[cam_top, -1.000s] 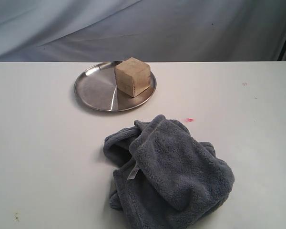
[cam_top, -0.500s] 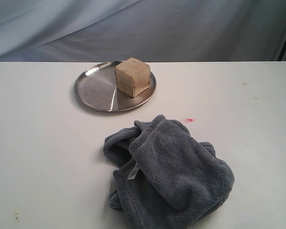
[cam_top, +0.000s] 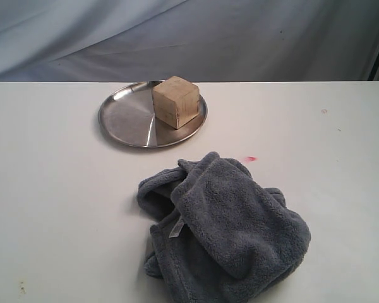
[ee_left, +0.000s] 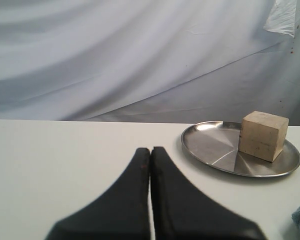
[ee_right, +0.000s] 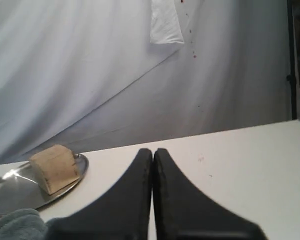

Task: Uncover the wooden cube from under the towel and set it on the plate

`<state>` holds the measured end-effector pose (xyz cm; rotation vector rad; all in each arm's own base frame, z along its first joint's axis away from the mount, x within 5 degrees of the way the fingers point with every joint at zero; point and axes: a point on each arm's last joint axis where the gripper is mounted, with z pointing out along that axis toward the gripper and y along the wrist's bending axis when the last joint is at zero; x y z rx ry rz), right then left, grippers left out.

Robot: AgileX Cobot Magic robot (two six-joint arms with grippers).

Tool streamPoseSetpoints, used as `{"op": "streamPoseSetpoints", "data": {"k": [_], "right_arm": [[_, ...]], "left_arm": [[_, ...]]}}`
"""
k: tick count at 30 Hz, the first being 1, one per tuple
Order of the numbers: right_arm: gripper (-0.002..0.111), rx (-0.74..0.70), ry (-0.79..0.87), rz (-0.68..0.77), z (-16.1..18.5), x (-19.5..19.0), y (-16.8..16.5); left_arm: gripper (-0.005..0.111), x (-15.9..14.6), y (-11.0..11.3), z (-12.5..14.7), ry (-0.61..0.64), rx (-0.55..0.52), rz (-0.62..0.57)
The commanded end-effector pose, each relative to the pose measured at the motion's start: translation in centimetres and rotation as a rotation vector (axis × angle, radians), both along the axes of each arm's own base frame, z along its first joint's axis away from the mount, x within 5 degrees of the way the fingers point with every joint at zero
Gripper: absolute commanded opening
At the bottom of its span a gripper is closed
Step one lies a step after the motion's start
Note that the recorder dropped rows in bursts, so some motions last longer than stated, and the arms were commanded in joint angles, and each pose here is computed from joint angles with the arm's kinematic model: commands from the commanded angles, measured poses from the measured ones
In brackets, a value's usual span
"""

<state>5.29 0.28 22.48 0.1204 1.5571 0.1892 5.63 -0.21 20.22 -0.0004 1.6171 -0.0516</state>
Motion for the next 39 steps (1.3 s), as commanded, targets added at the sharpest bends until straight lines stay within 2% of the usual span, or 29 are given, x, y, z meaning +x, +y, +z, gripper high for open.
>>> {"op": "streamPoseSetpoints", "data": {"k": [1, 4, 10, 25, 39], "right_arm": [[0.000, -0.081, -0.022, -0.012, -1.41, 0.30, -0.07], [0.000, -0.100, 0.033, -0.003, -2.18, 0.35, -0.01], [0.000, -0.272, -0.003, -0.010, -1.92, 0.35, -0.04], [0.000, -0.358, 0.035, -0.008, -2.29, 0.35, -0.09], [0.000, -0.352, 0.035, -0.008, -2.29, 0.35, -0.09]], "left_arm": [[0.001, 0.01, 0.00, -0.14, 0.002, 0.000, -0.001], [0.001, 0.01, 0.00, -0.14, 0.002, 0.000, -0.001], [0.001, 0.01, 0.00, -0.14, 0.002, -0.002, -0.001], [0.001, 0.01, 0.00, -0.14, 0.002, -0.002, -0.001], [0.001, 0.01, 0.00, -0.14, 0.002, -0.002, -0.001]]}}
